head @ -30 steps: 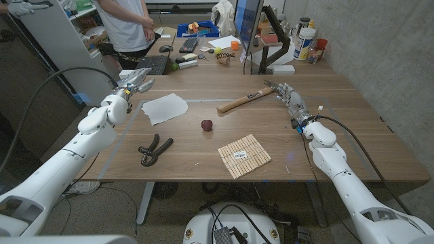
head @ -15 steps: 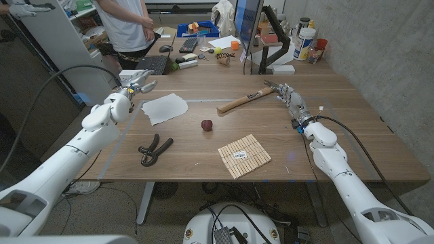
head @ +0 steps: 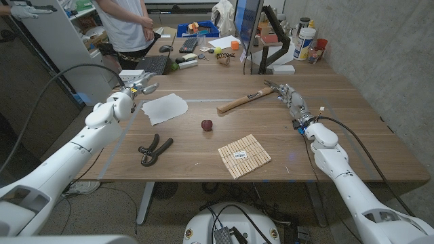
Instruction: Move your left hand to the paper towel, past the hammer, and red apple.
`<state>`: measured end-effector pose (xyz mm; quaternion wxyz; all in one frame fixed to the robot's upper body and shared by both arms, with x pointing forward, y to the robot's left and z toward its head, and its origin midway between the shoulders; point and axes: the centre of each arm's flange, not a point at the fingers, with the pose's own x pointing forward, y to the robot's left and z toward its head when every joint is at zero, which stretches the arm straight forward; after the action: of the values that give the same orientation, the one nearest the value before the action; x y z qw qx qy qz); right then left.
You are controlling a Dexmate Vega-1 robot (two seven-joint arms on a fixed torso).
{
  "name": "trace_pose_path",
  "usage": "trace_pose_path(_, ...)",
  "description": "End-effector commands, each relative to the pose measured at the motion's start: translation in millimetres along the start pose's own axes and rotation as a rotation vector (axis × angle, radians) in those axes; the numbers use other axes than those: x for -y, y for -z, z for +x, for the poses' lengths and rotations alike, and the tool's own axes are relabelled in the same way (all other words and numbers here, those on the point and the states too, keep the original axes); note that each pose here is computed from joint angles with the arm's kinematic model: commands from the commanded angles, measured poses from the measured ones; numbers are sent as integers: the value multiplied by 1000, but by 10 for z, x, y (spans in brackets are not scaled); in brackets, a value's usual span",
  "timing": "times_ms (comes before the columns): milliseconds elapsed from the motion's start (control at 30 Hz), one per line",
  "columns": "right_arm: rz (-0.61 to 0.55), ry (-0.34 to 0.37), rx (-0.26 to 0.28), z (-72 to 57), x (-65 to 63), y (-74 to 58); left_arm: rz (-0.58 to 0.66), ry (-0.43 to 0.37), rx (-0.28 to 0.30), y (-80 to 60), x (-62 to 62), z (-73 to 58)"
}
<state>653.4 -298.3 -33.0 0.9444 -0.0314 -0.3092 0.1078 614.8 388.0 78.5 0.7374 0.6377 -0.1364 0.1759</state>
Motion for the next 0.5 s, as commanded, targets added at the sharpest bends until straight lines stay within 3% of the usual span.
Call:
trace_pose_path(33, -8, 1, 2, -30, 34, -15, 21, 24, -8, -35, 44, 38)
trace_pose_path(500, -27, -10, 4, -50, 39, -23, 32, 51, -23, -44, 89, 53)
